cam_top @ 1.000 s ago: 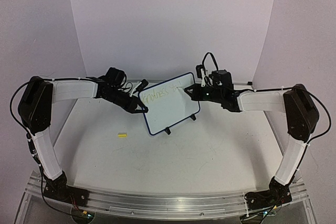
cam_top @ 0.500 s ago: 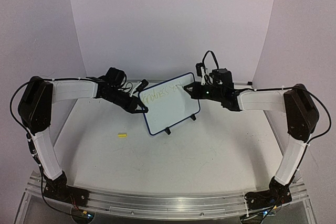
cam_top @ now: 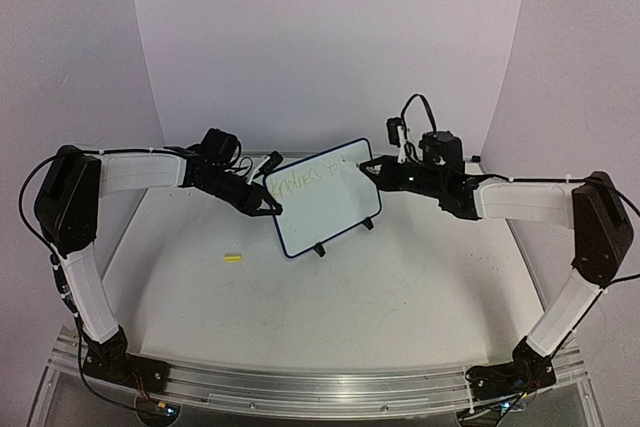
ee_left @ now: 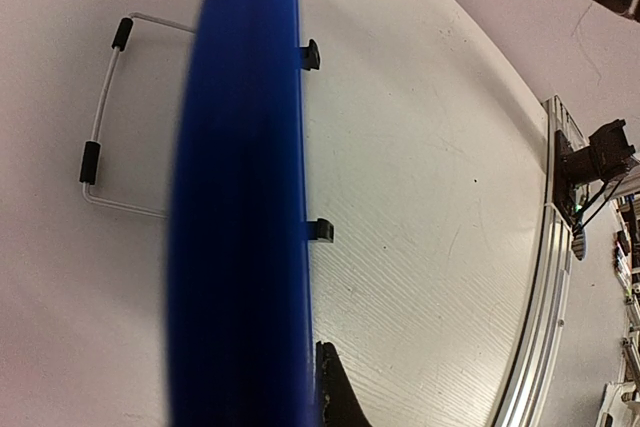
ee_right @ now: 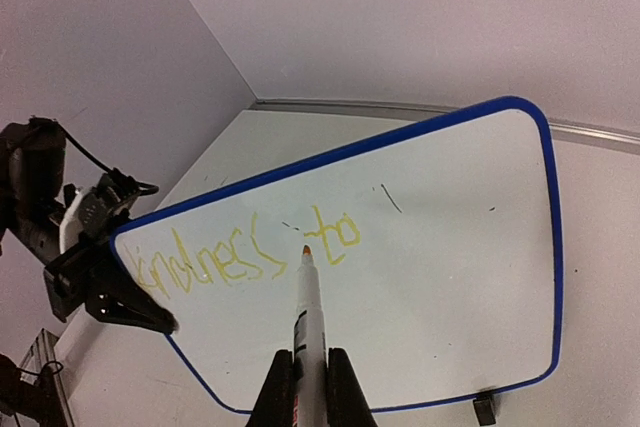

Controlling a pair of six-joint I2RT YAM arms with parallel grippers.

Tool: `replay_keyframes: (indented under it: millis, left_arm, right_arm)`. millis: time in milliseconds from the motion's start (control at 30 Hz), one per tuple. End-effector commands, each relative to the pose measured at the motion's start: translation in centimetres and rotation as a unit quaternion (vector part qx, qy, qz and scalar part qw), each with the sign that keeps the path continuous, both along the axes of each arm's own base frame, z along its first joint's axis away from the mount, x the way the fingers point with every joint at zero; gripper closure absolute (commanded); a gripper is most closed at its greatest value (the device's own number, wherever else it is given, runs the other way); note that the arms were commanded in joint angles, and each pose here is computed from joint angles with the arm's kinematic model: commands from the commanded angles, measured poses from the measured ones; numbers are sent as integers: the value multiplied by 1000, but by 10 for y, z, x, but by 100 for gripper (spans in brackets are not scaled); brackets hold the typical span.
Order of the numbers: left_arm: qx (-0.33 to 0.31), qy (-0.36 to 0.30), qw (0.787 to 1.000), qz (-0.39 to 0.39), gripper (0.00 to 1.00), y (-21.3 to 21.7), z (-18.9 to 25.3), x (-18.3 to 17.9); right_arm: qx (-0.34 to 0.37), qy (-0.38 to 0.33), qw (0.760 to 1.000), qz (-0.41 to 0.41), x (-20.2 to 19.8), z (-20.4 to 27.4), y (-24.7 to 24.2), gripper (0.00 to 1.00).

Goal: Write a sentence on the whiteboard
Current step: Write on the whiteboard with the whiteboard marker without the cap.

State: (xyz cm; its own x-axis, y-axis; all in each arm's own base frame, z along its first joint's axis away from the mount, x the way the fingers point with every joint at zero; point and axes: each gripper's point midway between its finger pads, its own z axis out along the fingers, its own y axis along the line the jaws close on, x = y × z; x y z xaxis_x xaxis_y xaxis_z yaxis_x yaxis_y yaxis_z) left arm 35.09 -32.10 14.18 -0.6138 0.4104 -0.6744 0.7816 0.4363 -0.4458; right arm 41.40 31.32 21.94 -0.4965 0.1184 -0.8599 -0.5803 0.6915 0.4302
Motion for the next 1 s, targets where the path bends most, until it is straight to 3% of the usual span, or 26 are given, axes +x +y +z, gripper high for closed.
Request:
replay_keyframes:
  millis: [0, 200, 400, 800, 967]
  left_arm:
    - [-16, -6, 1000, -25, 100, -10, 20, -8]
    - [-12, -4, 1000, -21, 99, -9, 18, -7]
    - [-7, -3, 1000, -14, 83, -8, 16, -5]
    - [2, -26, 1000, 6, 48, 1, 25, 0]
    - [1, -42, 999, 20, 43, 13, 37, 5]
  right_arm:
    - [23, -32, 999, 25, -23, 33, -5, 100]
    - [18, -19, 999, 45, -46, 23, -4, 100]
    - [4, -15, 997, 78, -70, 10, 19, 100]
    - [-5, -14, 994, 108, -81, 1, 45, 100]
    - [-15, -9, 992, 123, -86, -8, 61, 100]
